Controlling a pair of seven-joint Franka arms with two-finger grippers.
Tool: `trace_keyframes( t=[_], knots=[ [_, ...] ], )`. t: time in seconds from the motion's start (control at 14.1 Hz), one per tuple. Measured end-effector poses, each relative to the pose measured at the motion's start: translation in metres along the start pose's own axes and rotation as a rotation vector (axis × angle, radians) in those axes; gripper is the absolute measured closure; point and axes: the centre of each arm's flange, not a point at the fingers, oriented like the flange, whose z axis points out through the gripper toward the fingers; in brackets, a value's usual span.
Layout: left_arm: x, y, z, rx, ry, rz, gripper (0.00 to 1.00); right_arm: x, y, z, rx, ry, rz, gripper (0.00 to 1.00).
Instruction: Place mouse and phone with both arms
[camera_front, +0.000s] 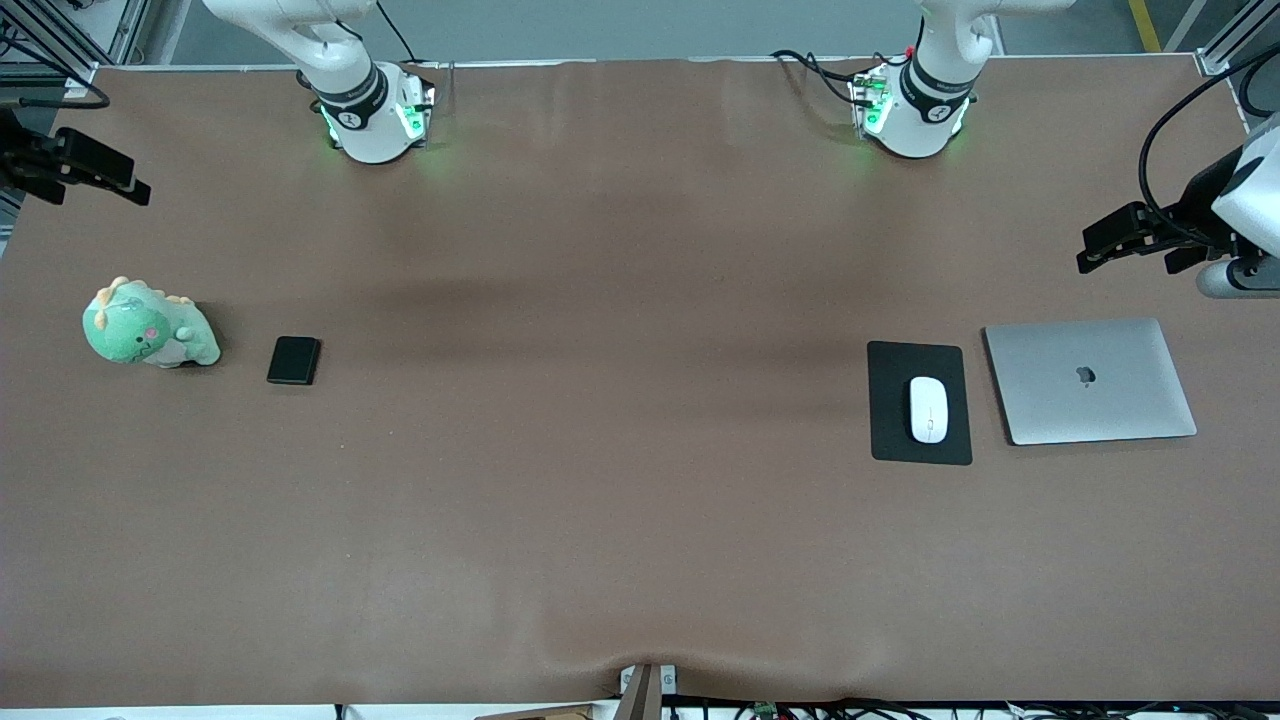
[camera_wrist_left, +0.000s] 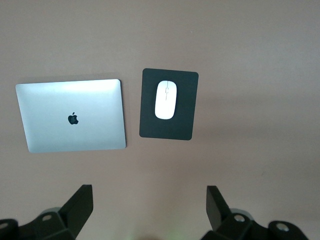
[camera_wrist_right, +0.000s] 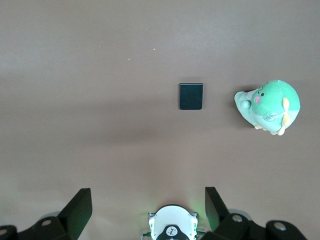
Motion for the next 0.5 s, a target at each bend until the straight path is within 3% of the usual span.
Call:
trace_keyframes(
  t=[0.5],
  knots=[
    [0.0000, 0.0000, 0.0000, 0.000, 0.000, 0.000, 0.00, 0.0015, 0.0028, -0.0036, -0.002, 0.026, 0.015, 0.00]
  ],
)
